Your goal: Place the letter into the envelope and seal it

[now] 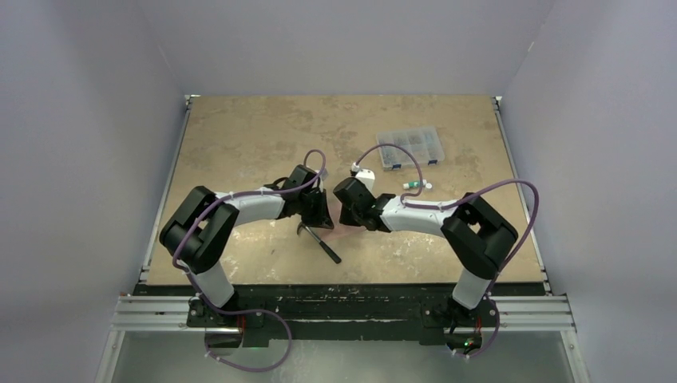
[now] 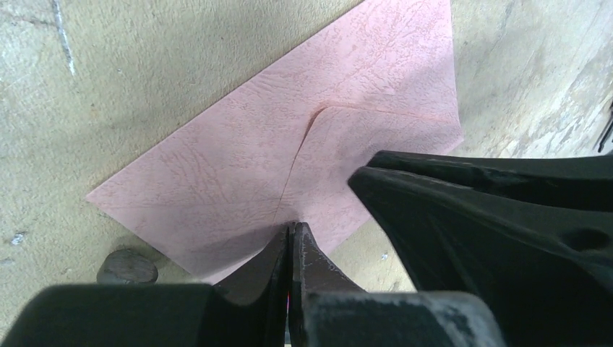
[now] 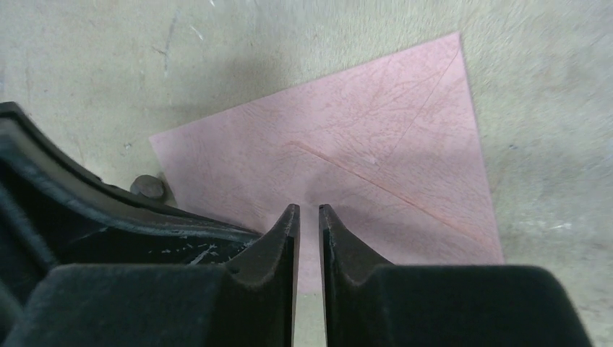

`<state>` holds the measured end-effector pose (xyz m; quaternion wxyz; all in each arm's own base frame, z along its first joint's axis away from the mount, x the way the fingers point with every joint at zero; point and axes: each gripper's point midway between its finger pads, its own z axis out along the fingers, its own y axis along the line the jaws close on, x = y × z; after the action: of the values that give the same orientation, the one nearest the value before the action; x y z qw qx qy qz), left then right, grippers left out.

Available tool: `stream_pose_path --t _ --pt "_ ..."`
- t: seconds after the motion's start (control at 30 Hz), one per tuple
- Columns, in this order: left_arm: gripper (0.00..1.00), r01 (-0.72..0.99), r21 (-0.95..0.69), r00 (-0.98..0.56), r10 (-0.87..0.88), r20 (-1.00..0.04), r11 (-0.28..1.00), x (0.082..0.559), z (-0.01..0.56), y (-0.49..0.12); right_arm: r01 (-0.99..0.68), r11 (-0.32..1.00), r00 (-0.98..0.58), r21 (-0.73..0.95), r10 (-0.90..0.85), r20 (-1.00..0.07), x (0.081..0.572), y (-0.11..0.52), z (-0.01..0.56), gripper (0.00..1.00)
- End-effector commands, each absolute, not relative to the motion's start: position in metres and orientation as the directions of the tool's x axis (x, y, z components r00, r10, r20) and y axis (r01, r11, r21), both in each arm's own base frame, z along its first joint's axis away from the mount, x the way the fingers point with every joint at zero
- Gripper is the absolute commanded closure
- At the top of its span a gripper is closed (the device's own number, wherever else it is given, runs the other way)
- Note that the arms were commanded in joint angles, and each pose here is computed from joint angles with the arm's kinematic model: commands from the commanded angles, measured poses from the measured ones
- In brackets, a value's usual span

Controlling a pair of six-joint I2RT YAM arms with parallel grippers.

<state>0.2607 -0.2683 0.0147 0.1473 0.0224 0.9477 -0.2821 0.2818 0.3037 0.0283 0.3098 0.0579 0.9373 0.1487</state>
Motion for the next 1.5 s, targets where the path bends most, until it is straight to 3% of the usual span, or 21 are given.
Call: stream_pose_path --t 0.0,0.4,0.77,1.13,1.47 --pt "1.0 0.116 -0.374 -0.953 -0.003 -0.302 0.92 0.26 -0.012 -0.24 -0.063 0.954 -0.715 0.292 0.161 -0.68 0.304 0.305 0.076 0.82" --pt "1.0 0.13 -0.372 -0.952 0.011 -0.306 0.919 0.259 -0.014 -0.239 -0.168 0.969 -0.725 0.181 0.003 -0.689 0.309 0.317 0.048 0.87" --pt "1.0 0.12 -0.415 -0.963 0.004 -0.271 0.902 0.251 -0.018 -0.242 -0.164 0.986 -0.793 0.029 -0.114 -0.598 0.285 0.303 -0.011 0.87" --pt "1.0 0.069 -0.456 -0.966 -0.054 -0.252 0.887 0.25 -0.019 -0.235 -0.046 0.992 -0.893 -0.121 -0.095 -0.439 0.253 0.265 -0.063 0.85" --pt "1.0 0.009 -0.474 -0.965 -0.116 -0.233 0.88 0.251 -0.02 -0.225 -0.038 0.988 -0.889 -0.149 -0.102 -0.447 0.247 0.245 -0.061 0.82"
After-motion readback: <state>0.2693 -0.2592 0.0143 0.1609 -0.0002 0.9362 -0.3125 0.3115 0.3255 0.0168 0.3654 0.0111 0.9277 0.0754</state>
